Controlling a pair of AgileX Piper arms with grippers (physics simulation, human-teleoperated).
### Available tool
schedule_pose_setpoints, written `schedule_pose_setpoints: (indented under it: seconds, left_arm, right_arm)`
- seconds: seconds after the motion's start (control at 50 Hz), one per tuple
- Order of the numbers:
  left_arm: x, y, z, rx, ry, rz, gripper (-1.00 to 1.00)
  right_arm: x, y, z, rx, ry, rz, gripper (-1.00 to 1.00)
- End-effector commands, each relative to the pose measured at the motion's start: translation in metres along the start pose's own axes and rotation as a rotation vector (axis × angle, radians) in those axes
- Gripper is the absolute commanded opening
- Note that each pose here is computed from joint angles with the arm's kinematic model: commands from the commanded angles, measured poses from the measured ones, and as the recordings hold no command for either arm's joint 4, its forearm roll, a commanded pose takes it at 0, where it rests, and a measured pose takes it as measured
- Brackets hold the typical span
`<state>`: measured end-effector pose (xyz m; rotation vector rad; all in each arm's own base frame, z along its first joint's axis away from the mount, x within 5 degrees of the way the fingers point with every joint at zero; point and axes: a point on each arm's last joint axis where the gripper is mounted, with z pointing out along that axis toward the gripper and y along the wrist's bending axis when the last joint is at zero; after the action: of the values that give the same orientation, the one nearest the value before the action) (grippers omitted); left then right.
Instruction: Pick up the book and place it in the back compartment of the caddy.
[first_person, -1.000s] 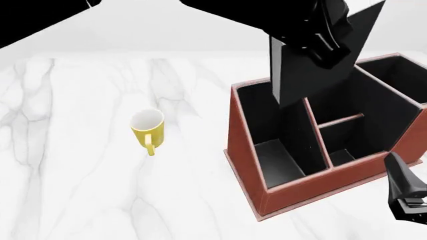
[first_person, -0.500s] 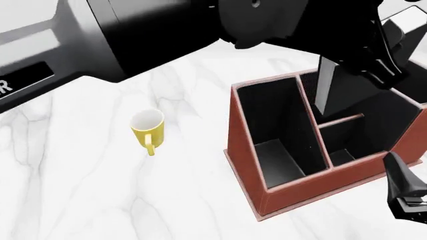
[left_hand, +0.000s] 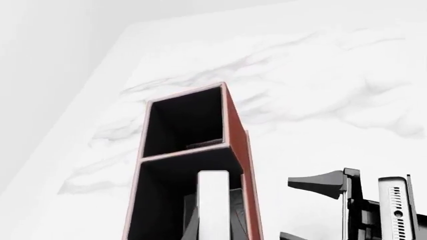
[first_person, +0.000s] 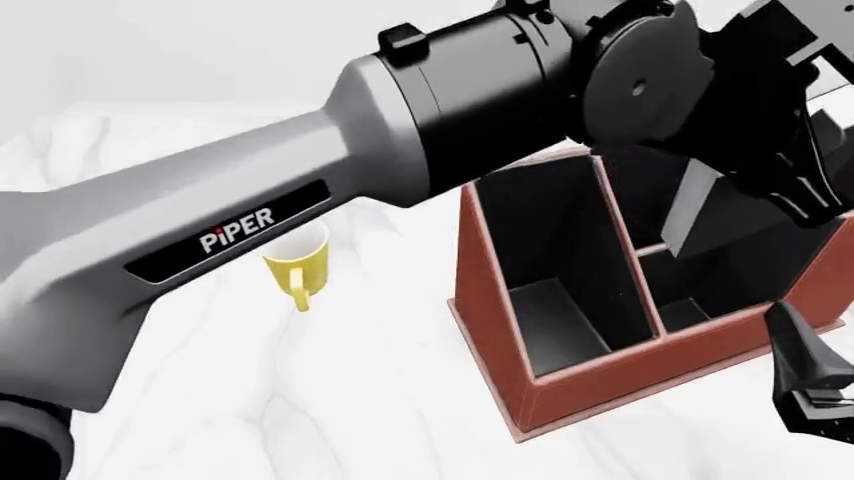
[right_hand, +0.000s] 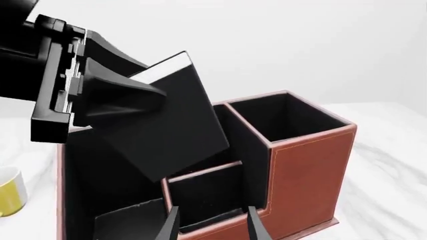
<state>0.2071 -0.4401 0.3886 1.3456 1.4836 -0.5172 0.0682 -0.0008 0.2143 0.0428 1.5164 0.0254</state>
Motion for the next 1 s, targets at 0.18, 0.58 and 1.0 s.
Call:
schedule_pose_setpoints:
  seconds: [0.18,0.58,1.0]
  left_arm:
    - [0.012,-0.007,0.024,0.004,0.006,0.03,-1.0]
    - [0.036,-0.009,0.048,0.001,0.03,0.014,-1.0]
    - [0.039,-0.013,0.06,0.004,0.025,0.004,-1.0]
  right_arm:
    - [0.0,0.0,0.002,0.003,0.001,-0.001,1.0]
    - [0.0,0.0,0.004,0.003,0.004,0.004,1.0]
    - [0.0,0.0,0.007,0.007,0.013,0.009,1.0]
